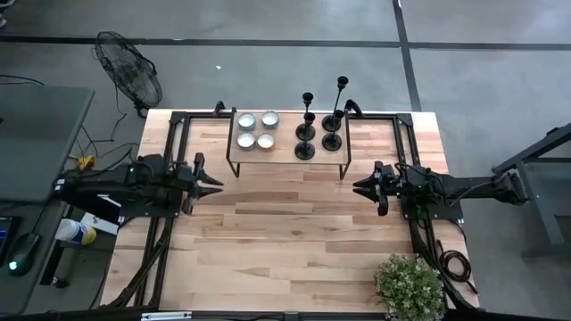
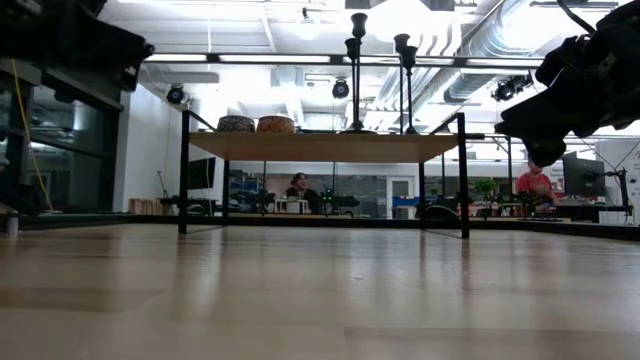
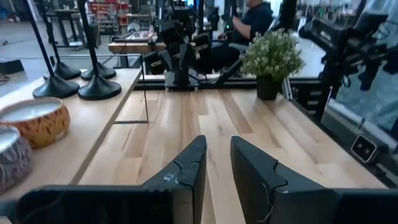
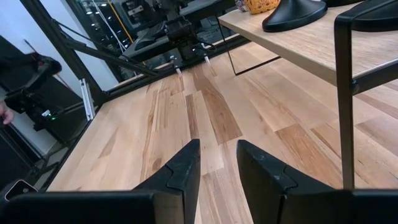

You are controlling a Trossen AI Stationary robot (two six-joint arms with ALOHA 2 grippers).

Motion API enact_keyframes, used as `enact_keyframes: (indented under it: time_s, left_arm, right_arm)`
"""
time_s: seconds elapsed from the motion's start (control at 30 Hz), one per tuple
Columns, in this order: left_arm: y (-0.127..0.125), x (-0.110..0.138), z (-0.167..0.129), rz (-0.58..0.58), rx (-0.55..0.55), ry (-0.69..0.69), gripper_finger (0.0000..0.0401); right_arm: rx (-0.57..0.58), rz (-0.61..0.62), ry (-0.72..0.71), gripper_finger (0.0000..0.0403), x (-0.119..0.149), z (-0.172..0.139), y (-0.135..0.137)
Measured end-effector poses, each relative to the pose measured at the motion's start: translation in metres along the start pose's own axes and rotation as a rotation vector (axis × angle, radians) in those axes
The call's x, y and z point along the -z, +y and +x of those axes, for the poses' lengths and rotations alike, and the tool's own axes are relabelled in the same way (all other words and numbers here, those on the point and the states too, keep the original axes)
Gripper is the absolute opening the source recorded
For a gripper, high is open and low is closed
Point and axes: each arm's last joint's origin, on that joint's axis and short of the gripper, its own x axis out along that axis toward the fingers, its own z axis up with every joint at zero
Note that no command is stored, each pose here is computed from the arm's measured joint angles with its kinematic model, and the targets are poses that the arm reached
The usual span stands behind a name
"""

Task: Pick & Place candle stick holders
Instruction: Return to Home Position

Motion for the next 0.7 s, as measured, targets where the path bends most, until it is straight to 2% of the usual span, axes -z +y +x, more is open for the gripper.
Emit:
enact_keyframes:
  time_s: [0.2,0.33,0.4,0.6,0.7]
  left_arm:
    - [0.000,0.025,-0.001,-0.032,0.002,-0.110,0.0072]
    - [0.000,0.045,0.003,-0.080,0.007,-0.140,0.0072]
    - [0.000,0.047,0.004,-0.093,0.013,-0.155,0.0072]
    - [0.001,0.053,0.005,-0.075,-0.001,-0.093,0.0072]
    - [0.003,0.055,0.005,-0.081,-0.069,-0.080,0.0072]
  right_arm:
    - [0.000,0.000,0.000,0.0098,0.000,0.000,0.000]
    - [0.000,0.000,0.000,0.0098,0.000,0.000,0.000]
    - [0.000,0.000,0.001,0.0098,0.000,0.000,0.000]
    - [0.000,0.000,0.000,0.0098,0.000,0.000,0.000]
    - [0.000,0.000,0.000,0.0098,0.000,0.000,0.000]
